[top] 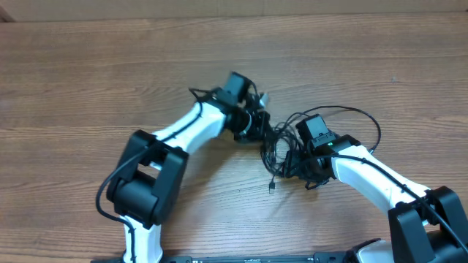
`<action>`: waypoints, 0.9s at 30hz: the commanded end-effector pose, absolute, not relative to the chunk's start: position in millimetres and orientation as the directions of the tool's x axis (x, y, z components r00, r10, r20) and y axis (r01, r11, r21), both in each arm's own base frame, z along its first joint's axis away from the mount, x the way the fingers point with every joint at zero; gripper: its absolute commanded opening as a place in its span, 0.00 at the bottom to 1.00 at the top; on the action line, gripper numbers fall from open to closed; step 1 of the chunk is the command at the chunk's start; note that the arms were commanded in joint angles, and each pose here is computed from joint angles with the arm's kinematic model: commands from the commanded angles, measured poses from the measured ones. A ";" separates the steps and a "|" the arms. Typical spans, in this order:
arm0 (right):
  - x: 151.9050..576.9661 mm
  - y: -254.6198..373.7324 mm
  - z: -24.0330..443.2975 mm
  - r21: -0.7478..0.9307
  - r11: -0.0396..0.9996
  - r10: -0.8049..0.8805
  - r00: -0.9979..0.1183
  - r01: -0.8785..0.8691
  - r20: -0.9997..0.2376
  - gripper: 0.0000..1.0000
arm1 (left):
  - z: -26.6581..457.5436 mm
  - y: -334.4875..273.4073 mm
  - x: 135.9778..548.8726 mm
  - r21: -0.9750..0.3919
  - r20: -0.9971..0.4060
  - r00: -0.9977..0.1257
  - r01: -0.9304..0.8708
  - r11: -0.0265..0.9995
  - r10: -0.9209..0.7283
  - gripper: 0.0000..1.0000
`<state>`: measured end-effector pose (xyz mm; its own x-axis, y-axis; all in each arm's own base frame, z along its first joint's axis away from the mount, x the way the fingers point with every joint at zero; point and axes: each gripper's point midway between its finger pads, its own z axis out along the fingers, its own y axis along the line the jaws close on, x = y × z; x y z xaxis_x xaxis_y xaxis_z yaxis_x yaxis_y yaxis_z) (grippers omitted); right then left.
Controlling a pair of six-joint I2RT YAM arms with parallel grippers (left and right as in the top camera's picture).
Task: Untangle cables
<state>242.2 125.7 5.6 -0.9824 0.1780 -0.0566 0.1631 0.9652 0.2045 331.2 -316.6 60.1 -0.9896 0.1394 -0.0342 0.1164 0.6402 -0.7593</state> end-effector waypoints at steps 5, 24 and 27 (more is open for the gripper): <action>237.3 132.9 3.8 0.235 0.967 0.110 -0.993 0.096 -0.046 0.72 | 99.2 -295.0 360.0 -0.863 -0.078 -0.987 0.136 0.487 0.137 0.04; 237.9 136.0 4.6 0.252 0.964 0.102 -0.994 0.087 -0.047 0.66 | 16.8 -190.2 348.8 -0.341 0.003 -0.998 0.064 0.938 0.069 0.13; 237.6 137.5 5.1 0.260 0.962 0.100 -0.994 0.085 -0.044 0.71 | 21.9 -192.0 344.1 -0.384 0.031 -0.996 0.064 0.921 0.082 0.38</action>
<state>241.5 135.7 7.7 -0.9922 0.1112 -0.0555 0.0937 0.9625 0.2547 337.8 -195.4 16.8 -0.9974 0.0490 0.0526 0.0256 0.9259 -0.3768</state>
